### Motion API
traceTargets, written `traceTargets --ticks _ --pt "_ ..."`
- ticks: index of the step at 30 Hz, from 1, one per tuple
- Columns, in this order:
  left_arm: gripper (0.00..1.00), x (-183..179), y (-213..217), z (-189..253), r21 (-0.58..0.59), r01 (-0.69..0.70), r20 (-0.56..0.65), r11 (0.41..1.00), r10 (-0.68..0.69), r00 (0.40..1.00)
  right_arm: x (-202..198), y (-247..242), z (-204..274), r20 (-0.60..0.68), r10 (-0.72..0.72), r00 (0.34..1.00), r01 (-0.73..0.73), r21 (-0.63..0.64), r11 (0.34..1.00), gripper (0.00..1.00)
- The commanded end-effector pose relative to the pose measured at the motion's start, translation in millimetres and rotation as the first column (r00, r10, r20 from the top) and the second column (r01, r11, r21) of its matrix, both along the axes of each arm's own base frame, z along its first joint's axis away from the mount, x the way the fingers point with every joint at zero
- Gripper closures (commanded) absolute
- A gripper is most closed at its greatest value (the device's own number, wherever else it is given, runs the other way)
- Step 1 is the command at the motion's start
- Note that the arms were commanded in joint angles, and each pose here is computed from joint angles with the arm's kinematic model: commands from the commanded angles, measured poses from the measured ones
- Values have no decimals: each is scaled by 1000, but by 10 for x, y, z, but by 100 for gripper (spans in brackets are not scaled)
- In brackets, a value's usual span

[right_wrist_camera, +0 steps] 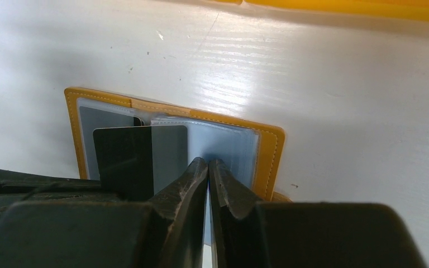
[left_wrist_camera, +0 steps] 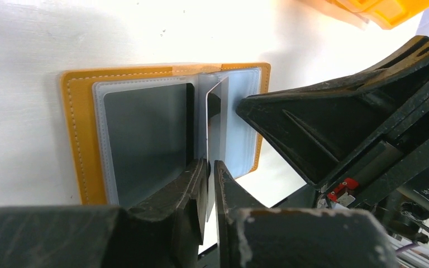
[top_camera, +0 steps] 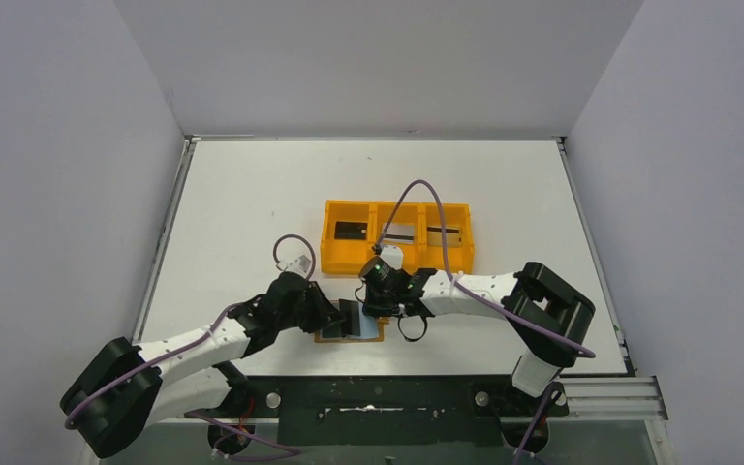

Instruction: Take the credit cards out of the card holder

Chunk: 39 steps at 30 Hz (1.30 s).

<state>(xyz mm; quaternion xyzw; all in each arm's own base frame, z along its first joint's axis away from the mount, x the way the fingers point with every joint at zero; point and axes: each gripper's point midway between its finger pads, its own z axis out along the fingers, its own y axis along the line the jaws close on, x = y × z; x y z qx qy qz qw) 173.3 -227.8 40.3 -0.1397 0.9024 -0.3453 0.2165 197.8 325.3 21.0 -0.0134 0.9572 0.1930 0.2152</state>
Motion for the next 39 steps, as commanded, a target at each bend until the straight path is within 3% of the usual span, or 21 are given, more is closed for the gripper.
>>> traceTargets --ticks 1,3,5,13,24,32,39 --pt "89 100 -209 225 -138 39 75 990 -28 997 -62 -81 -157 -31 -9 999 8 -24 1000 92" --pt "91 84 -256 232 -159 58 72 986 -47 996 -60 -98 -171 -34 -16 999 15 -27 1000 92" --pt "100 87 -221 183 -124 52 58 991 -45 997 -55 -128 -173 -37 -28 999 27 -27 999 92" --pt "100 150 212 143 68 -38 57 997 34 998 39 -268 -131 -11 -71 997 70 -52 996 91" --pt "100 263 274 665 -1 -44 197 999 43 980 213 -83 220 74 -12 997 11 16 1000 87" --pt "100 335 605 803 87 -191 235 978 166 958 229 293 758 166 84 983 -117 198 973 79" --pt "100 289 786 852 80 -270 250 960 242 937 144 720 600 111 187 976 -210 265 941 85"
